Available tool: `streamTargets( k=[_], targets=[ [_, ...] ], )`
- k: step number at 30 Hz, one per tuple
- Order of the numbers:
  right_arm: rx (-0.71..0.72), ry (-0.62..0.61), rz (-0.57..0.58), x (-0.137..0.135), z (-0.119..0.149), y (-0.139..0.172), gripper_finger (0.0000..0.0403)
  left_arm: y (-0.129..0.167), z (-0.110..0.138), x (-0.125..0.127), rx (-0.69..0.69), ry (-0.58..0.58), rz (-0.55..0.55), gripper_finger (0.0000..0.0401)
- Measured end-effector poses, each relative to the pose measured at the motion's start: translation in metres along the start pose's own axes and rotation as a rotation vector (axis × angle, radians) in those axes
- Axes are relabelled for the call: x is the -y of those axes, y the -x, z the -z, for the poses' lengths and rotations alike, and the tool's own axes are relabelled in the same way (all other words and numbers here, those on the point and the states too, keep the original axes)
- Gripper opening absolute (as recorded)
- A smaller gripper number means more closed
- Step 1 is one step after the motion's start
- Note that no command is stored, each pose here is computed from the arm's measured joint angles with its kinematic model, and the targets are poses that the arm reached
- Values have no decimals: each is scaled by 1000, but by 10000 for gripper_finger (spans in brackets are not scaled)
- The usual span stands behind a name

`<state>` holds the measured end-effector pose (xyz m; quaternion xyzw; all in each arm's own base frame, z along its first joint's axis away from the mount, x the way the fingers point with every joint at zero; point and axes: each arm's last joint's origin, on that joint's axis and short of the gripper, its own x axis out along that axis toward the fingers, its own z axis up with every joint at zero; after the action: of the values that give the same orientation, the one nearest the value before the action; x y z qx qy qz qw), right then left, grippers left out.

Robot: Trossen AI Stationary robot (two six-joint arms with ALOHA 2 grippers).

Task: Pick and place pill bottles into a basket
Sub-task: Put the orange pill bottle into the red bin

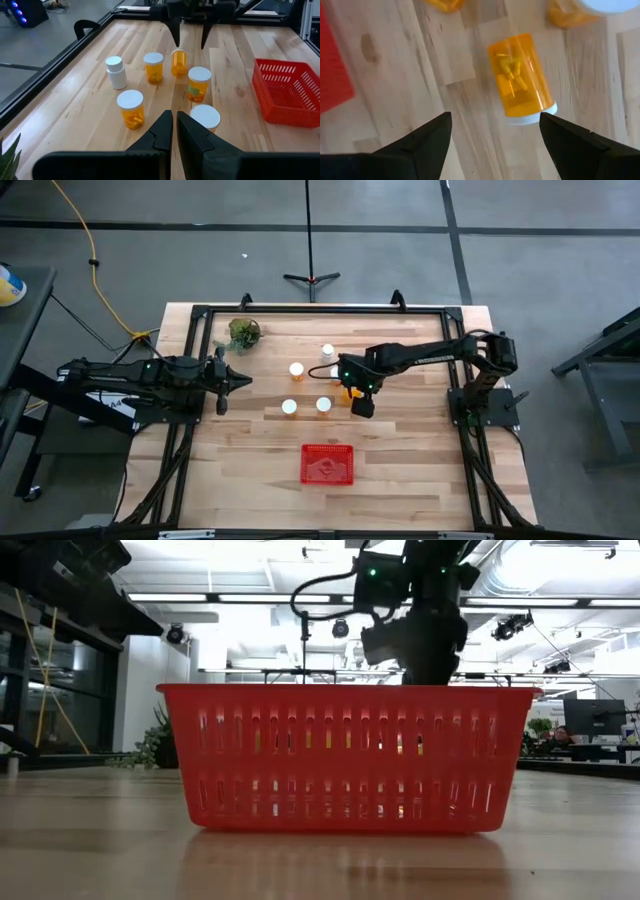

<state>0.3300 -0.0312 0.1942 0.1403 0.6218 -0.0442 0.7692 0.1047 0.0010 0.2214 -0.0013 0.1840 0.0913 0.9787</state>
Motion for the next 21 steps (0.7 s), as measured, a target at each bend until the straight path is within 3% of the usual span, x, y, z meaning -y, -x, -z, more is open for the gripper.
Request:
streamTargets(
  k=[9, 21],
  targets=[
    [-8, 66, 25, 8, -3, -7, 294, 0, 1, 0, -6, -1, -3, 60],
    [61, 119, 24, 21, -18, 6, 294, 0, 2, 0, -25, -6, -4, 60]
  ],
)
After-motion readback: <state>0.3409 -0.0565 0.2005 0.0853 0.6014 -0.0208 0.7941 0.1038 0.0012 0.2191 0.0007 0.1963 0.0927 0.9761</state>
